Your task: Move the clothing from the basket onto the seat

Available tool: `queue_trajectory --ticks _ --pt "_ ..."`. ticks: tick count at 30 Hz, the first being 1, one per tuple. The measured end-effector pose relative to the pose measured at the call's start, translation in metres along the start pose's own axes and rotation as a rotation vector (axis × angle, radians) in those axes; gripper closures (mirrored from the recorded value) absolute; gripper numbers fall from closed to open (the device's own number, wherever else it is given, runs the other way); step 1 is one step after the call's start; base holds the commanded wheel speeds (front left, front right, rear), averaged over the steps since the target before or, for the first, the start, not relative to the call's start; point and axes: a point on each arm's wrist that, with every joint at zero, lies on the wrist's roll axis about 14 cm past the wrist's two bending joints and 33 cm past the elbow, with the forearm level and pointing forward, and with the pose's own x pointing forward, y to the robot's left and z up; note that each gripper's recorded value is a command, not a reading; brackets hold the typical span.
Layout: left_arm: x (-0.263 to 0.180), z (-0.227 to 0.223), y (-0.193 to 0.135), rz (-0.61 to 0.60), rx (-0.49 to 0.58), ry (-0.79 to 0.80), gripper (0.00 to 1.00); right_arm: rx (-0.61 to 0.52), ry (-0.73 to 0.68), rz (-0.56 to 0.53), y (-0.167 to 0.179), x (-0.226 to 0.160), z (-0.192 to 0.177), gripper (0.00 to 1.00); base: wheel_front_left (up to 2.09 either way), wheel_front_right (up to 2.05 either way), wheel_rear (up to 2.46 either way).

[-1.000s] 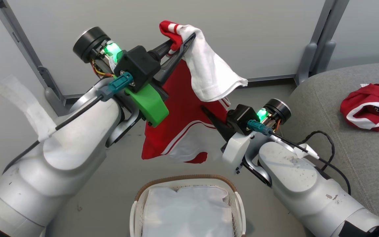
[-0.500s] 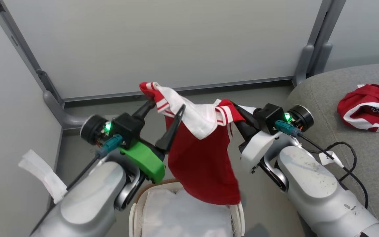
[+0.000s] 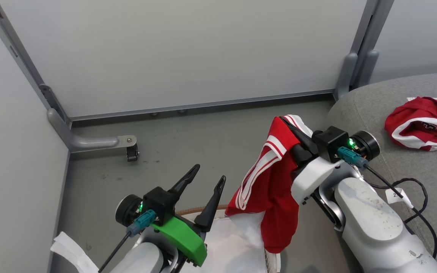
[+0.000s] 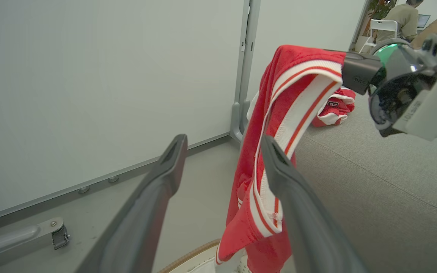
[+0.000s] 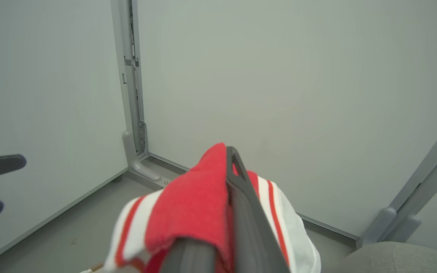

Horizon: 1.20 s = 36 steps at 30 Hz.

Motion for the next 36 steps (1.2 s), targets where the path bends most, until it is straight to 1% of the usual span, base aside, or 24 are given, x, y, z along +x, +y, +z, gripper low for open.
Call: queue_trajectory --ticks 11,17,25,30,36 --pt "-0.006 -0.02 -0.017 -0.009 -0.046 0.024 0.0 -0.011 0.0 -0.058 -0.018 -0.013 -0.001 1.0 0.0 0.0 0.0" --pt "0.001 -0.024 -0.026 -0.04 -0.052 0.028 0.0 -0.043 -0.003 -0.111 -0.04 -0.026 0.003 1.0 0.0 0.0 0.0" --pt "0.021 -0.03 -0.053 -0.137 -0.058 0.041 0.0 -0.11 0.005 -0.244 -0.091 -0.061 0.011 1.0 0.0 0.0 0.0" --pt "0.034 -0.038 -0.074 -0.221 -0.06 0.061 0.0 -0.131 0.026 -0.345 -0.121 -0.091 0.011 1.0 0.0 0.0 0.0" --pt "0.048 -0.046 -0.097 -0.311 -0.083 0.08 0.0 -0.153 0.059 -0.452 -0.15 -0.123 0.007 1.0 0.0 0.0 0.0"
